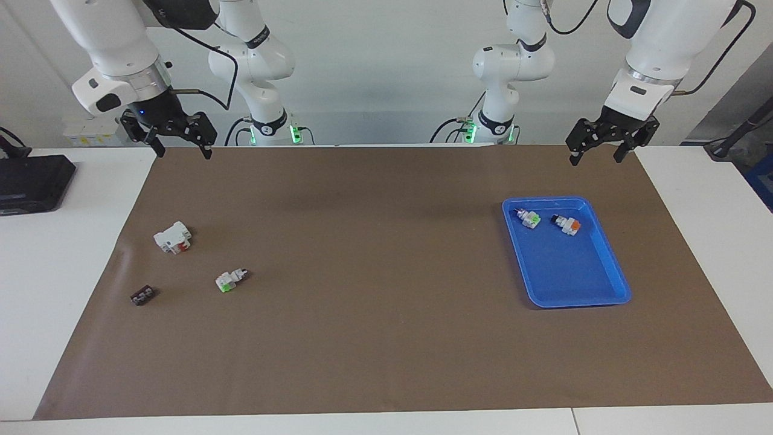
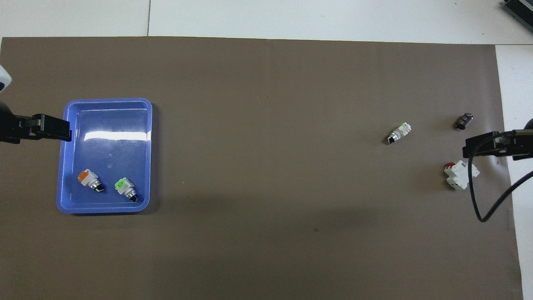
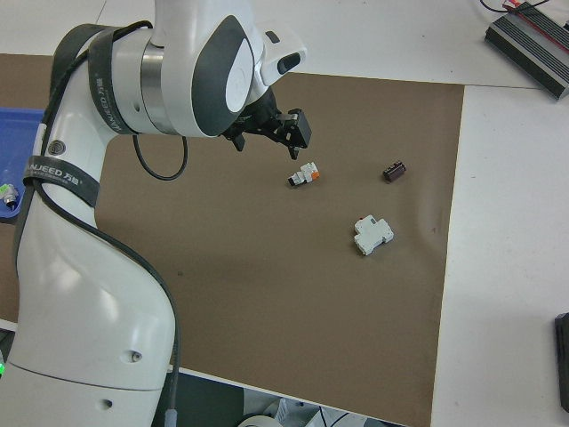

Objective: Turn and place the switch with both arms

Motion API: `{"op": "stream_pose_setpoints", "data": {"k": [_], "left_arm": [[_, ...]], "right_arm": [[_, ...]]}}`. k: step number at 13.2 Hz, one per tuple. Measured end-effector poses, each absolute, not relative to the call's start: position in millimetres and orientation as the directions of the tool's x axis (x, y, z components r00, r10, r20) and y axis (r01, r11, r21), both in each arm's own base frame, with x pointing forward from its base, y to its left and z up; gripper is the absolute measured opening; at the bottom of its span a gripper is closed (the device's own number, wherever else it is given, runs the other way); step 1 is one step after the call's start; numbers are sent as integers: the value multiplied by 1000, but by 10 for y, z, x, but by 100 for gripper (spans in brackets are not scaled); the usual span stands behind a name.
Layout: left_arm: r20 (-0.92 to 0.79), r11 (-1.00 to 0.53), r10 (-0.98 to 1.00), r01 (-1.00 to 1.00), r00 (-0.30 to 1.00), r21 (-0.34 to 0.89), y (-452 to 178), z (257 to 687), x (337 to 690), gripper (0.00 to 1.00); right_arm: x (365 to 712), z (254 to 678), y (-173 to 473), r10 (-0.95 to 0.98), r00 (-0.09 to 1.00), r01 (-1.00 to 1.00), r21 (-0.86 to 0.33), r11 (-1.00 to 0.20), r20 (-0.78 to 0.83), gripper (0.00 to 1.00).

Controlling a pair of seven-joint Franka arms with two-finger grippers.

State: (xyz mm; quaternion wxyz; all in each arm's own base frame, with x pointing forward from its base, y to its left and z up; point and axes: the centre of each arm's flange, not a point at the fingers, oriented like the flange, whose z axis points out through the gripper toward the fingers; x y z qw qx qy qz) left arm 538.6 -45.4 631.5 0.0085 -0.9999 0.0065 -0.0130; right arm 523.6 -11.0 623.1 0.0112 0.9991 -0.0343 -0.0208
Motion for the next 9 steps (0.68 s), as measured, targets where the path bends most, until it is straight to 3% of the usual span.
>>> {"op": "stream_pose_setpoints", "data": {"k": [9], "left_arm": [[25, -999, 20, 19, 999, 35, -319, 6316, 5399, 100]], "right_arm": [[5236, 6227, -109, -58, 997, -57, 23, -998, -42, 100]]}}
